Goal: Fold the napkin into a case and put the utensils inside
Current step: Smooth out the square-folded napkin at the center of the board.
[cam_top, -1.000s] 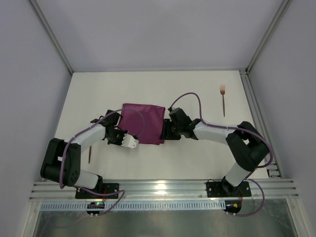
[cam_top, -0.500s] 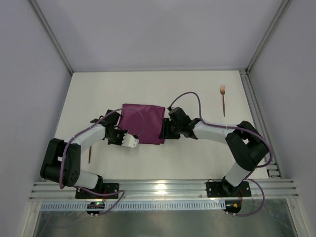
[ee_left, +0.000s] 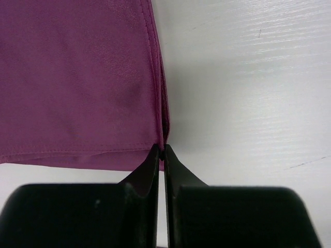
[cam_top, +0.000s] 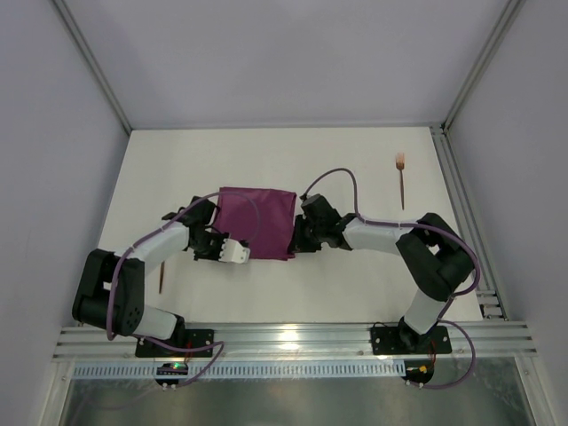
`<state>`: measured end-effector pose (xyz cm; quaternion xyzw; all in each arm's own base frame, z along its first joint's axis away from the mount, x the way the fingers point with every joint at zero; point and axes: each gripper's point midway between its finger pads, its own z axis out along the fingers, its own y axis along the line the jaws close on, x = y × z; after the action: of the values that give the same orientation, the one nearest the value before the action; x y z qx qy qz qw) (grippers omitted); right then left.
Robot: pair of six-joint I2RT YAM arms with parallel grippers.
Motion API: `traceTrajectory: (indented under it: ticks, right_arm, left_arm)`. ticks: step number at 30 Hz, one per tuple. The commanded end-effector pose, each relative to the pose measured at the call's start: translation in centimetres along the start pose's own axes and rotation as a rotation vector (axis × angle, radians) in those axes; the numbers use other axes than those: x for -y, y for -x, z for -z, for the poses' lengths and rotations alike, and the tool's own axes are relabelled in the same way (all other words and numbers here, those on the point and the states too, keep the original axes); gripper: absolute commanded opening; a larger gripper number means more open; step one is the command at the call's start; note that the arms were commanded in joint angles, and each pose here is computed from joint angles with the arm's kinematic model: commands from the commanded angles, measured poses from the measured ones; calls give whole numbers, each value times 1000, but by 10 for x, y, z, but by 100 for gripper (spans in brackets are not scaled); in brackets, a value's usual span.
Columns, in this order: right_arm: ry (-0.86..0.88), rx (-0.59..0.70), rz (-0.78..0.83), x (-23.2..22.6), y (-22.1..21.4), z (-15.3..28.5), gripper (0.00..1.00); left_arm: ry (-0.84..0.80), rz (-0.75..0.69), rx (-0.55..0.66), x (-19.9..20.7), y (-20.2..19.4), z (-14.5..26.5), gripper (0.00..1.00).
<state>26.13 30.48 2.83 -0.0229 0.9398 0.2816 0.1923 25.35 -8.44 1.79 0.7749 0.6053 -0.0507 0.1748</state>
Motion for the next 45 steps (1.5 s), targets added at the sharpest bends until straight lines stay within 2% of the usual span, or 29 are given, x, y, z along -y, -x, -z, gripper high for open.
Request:
traceTrajectory:
  ticks: [1,8,13,17,26,37,42,45]
  right_arm:
    - [61,36,-14,-15,9,6,19]
    - [69,43,2,-21,15,10,4]
    - [69,48,8,-22,17,12,4]
    - [69,50,13,-22,18,13,4]
    - [72,63,40,-33,30,20,4]
    - [100,71,55,-47,40,24,4]
    - [110,54,39,-48,34,17,4]
    - [114,40,40,-50,29,12,4]
  left_arm:
    - [21,8,37,-6,11,11,1]
    - [29,22,28,-10,10,13,4]
    - [32,40,33,-13,12,17,7]
    - [27,51,28,-14,11,17,0]
    - [81,97,-22,-29,3,23,0]
    - [143,136,-18,-53,-2,47,0]
    - [97,143,-44,-42,-15,42,0]
    - [35,143,-5,-25,-10,33,5]
